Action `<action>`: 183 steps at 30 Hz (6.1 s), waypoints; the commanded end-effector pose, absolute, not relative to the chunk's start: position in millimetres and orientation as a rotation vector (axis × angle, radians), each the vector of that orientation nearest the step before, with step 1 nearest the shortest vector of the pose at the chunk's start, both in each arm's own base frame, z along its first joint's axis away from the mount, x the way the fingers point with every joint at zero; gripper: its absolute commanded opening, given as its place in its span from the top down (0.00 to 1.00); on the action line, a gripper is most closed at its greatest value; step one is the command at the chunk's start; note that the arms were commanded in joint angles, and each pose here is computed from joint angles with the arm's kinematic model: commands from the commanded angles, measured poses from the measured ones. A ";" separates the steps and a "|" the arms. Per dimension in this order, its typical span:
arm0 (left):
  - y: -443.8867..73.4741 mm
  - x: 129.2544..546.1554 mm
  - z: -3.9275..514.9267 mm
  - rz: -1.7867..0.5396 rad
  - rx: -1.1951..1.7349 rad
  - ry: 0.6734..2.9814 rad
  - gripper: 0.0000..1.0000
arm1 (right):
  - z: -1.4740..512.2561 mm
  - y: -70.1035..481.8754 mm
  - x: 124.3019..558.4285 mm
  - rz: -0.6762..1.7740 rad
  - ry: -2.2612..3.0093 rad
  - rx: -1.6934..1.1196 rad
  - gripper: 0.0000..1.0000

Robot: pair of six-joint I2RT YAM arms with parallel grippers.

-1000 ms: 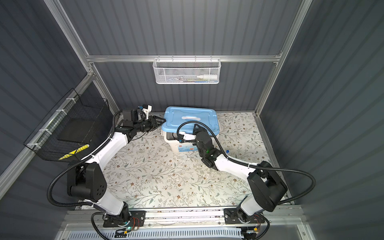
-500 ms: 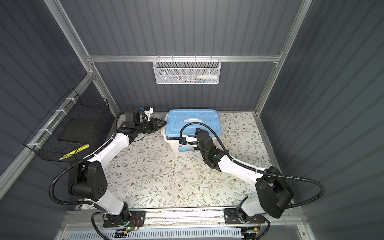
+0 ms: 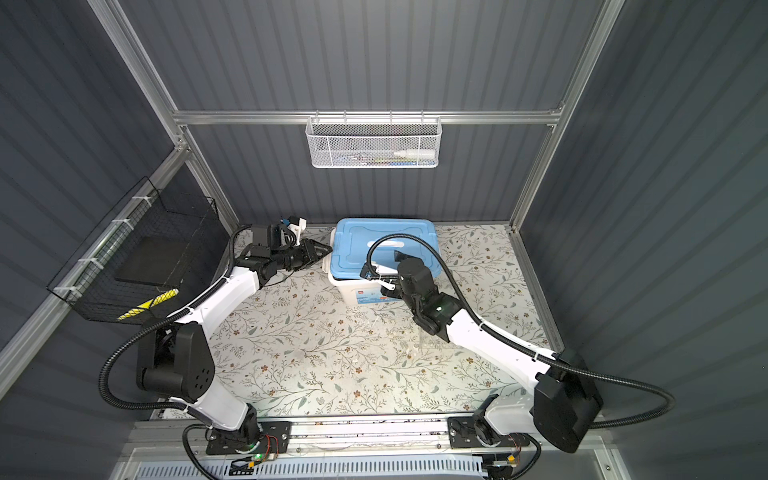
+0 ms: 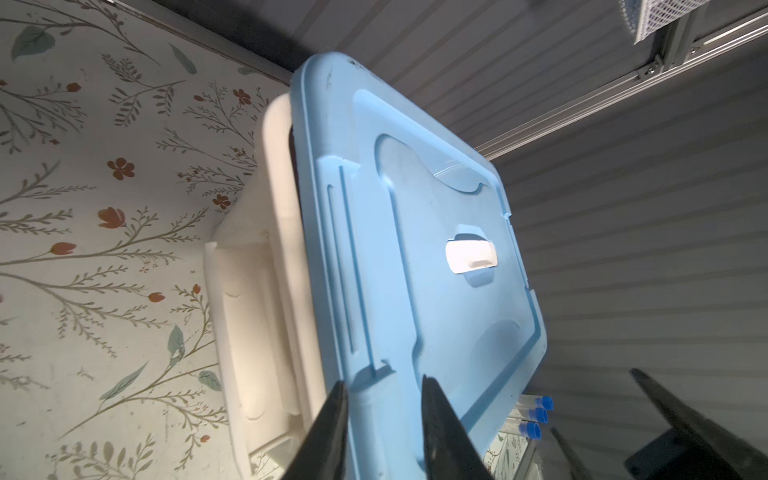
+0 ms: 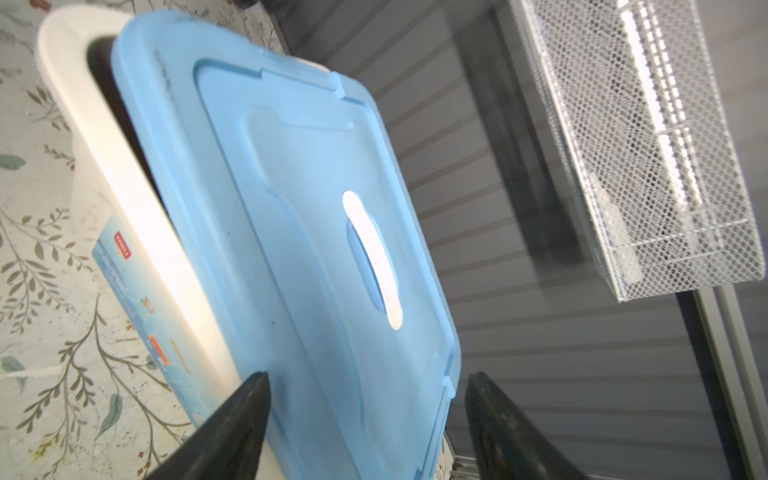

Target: Organize the chemistry lab equipment

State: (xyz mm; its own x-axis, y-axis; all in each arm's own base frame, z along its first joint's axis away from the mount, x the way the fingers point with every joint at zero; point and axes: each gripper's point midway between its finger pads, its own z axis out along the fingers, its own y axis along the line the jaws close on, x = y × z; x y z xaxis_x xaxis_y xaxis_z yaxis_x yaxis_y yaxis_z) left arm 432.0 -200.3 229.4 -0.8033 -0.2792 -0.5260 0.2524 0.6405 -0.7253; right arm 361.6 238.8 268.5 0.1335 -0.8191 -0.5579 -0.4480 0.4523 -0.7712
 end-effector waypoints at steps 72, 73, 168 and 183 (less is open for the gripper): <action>-228.5 422.5 208.2 -1.002 0.152 2.299 0.42 | 213.1 148.3 446.5 0.604 2.127 -0.360 0.25; -230.0 421.1 208.2 -0.996 0.159 2.301 0.42 | 213.8 147.8 445.4 0.601 2.126 -0.361 0.25; -220.3 408.0 191.0 -0.664 0.145 2.391 0.31 | 185.2 91.3 441.6 0.289 2.276 -0.147 0.20; -170.6 408.7 214.4 -0.618 0.046 2.296 0.00 | 189.3 85.4 449.6 0.567 2.192 -0.072 0.01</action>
